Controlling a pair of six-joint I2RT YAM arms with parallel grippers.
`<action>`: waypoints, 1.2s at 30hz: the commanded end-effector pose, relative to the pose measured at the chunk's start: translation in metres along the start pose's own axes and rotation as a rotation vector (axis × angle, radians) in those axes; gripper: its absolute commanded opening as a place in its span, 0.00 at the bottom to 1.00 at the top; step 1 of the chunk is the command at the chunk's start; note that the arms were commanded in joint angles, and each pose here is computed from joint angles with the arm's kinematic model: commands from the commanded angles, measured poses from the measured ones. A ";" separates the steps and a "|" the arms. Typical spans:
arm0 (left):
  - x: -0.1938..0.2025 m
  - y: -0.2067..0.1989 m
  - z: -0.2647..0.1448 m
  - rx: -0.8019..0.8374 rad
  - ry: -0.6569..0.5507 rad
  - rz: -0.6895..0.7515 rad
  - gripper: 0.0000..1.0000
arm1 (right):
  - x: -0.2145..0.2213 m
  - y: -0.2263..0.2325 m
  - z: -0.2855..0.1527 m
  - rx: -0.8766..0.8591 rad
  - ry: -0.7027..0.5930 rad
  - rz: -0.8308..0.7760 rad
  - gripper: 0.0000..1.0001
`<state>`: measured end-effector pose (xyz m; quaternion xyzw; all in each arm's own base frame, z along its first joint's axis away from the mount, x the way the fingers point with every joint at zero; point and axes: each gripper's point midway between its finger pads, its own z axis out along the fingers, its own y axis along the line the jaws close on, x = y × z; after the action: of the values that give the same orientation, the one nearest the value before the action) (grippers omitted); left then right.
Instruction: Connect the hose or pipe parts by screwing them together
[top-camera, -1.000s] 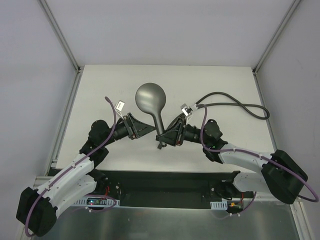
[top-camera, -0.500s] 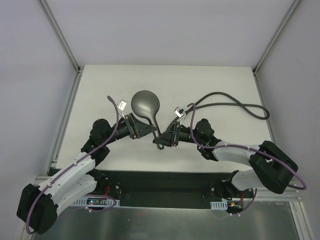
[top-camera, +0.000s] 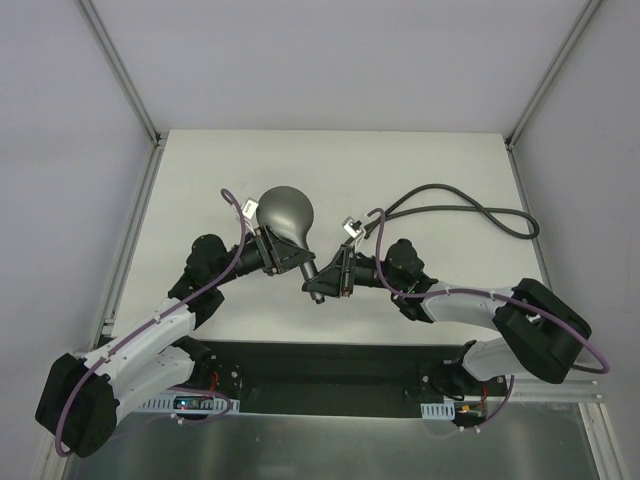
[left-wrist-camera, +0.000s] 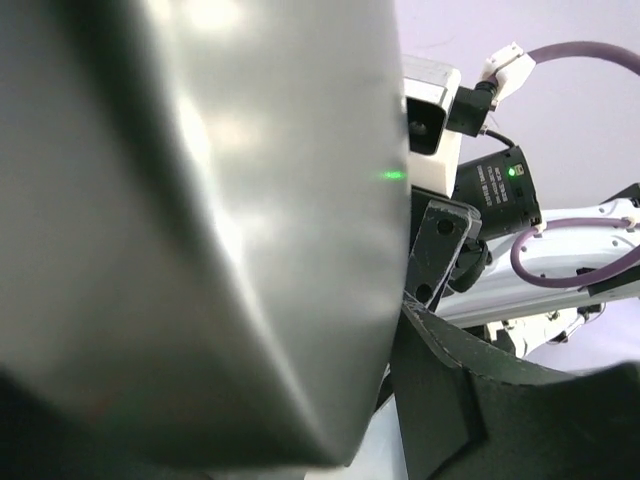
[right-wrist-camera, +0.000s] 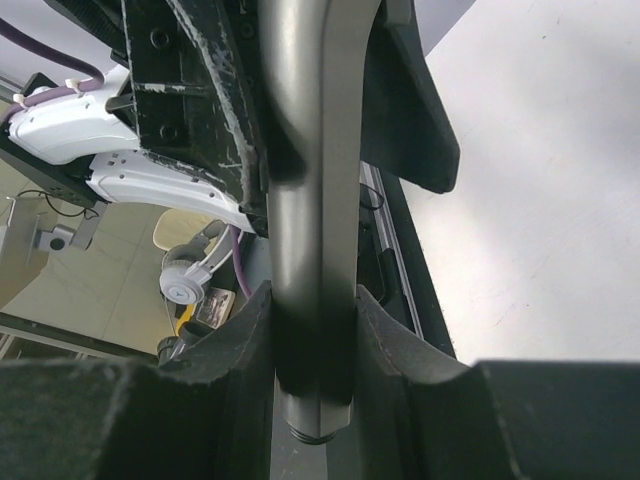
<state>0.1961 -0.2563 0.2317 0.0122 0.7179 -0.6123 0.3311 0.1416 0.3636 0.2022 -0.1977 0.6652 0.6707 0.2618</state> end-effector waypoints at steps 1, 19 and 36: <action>-0.014 -0.028 0.003 0.089 -0.043 0.059 0.52 | -0.030 0.040 0.009 -0.137 -0.078 -0.119 0.01; -0.080 0.002 -0.056 -0.343 -0.158 0.246 0.00 | -0.037 -0.069 -0.076 0.659 0.152 -0.532 0.88; -0.061 0.059 -0.104 -0.640 -0.137 0.257 0.00 | 0.013 -0.126 -0.063 0.183 0.819 -1.291 0.77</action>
<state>0.2138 -0.1292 0.1958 -0.0600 0.8568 -0.3190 0.4006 0.2112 0.2860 0.0982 -0.6723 0.6136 0.1887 0.3688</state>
